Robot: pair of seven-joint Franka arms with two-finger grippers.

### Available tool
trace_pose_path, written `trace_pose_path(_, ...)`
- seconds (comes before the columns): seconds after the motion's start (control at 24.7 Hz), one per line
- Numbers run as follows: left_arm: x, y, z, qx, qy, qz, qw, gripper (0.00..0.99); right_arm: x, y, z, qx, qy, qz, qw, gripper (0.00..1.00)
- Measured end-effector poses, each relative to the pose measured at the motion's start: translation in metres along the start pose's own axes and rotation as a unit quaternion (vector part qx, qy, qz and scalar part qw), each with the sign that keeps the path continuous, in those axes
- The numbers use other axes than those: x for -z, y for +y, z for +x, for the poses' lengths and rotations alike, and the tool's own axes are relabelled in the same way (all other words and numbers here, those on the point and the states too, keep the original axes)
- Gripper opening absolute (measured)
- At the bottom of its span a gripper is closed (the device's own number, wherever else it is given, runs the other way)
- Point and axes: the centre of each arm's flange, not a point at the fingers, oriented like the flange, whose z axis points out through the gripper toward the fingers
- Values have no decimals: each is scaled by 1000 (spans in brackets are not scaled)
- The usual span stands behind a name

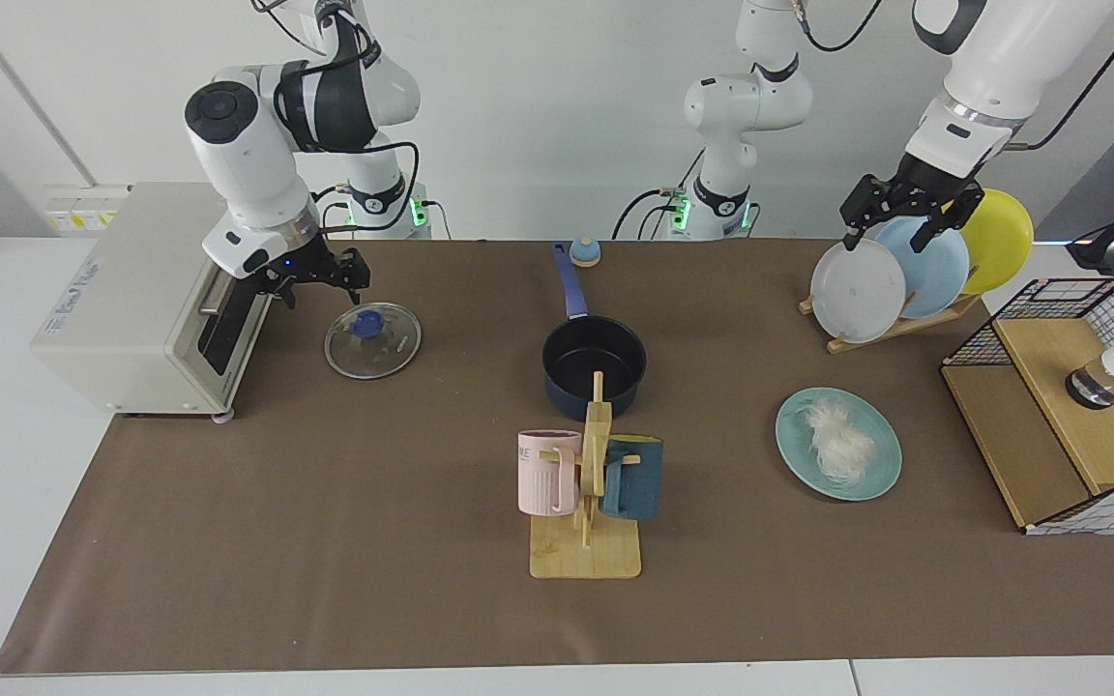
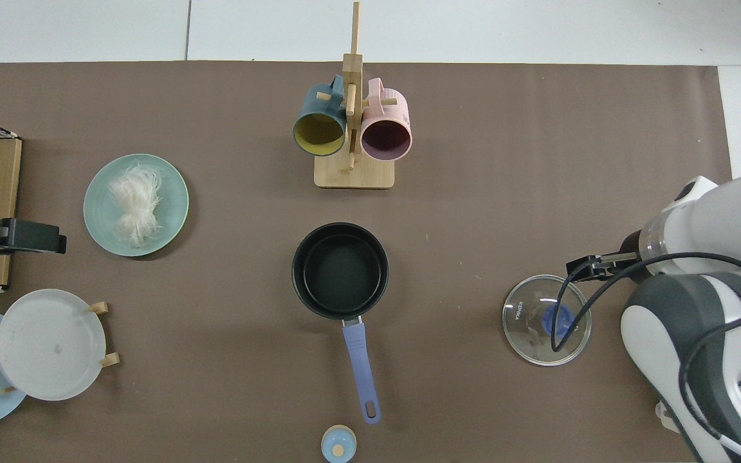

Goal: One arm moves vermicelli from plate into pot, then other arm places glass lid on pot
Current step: 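Reach the right gripper down to the glass lid's blue knob, then close the right gripper on the lid knob and start lifting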

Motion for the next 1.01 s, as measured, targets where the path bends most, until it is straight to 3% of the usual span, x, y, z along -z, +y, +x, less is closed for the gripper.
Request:
trace_pose_path(0.69, 0, 0, 0, 0, 0, 0, 1000, 991, -93, -29, -27, -36, 16, -1, 999, 1000)
trace_pose_path(1.01, 0, 0, 0, 0, 0, 0, 1000, 991, -127, -32, -42, -37, 12, -2, 999, 1000)
